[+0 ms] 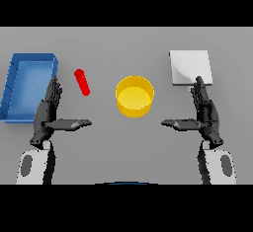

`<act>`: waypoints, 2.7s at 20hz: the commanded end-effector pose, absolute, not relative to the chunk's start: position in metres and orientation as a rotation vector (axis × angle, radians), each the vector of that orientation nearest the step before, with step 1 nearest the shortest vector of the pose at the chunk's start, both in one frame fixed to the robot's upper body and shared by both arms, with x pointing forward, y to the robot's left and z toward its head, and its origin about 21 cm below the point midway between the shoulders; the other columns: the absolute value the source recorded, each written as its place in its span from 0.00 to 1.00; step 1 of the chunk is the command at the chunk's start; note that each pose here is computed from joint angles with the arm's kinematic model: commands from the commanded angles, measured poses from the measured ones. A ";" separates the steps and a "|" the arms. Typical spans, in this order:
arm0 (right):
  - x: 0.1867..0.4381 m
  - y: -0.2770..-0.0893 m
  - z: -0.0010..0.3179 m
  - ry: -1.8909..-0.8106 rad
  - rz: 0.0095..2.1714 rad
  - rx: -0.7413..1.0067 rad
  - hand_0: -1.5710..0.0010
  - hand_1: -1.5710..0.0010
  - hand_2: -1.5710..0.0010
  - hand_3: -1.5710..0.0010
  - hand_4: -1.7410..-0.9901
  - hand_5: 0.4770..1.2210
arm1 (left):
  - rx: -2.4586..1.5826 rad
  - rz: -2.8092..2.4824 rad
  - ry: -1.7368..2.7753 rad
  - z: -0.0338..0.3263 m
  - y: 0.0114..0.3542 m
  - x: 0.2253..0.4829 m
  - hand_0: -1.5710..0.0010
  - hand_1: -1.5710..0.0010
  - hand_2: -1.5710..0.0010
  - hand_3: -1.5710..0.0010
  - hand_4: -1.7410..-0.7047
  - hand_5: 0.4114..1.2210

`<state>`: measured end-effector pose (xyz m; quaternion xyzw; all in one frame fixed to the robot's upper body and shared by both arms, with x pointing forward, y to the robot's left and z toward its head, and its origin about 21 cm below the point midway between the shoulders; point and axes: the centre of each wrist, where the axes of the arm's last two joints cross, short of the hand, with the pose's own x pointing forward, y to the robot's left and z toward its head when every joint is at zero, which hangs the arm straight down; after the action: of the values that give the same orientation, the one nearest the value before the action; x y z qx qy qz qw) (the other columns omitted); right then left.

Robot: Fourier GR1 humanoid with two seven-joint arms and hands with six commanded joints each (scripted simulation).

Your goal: Pick up the red beaker and tilt it to pour out 1 green nut into yellow bowl. Pick up the yellow bowl and place it on the metallic measuring scale.

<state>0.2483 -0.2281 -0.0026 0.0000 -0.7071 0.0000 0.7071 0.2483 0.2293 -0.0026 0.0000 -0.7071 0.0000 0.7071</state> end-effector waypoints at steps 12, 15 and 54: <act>0.222 -0.220 0.006 -1.693 0.291 -0.219 1.00 1.00 1.00 1.00 0.67 0.27 | 0.082 -0.203 -1.578 0.016 0.229 0.230 1.00 1.00 1.00 1.00 0.50 0.31; 0.222 -0.219 0.010 -1.699 0.292 -0.193 1.00 1.00 1.00 1.00 0.65 0.27 | 0.079 -0.233 -1.562 0.015 0.225 0.236 1.00 1.00 1.00 1.00 0.48 0.32; 0.225 -0.227 0.010 -1.698 0.231 -0.145 1.00 1.00 1.00 1.00 0.60 0.28 | 0.095 -0.220 -1.548 -0.024 0.177 0.363 0.19 0.18 0.18 0.18 0.28 0.89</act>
<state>0.2250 -0.2268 0.0100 -0.0636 -0.7486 0.1016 0.6521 0.3630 0.1771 -0.0234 0.0427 -0.6989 -0.0996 0.7070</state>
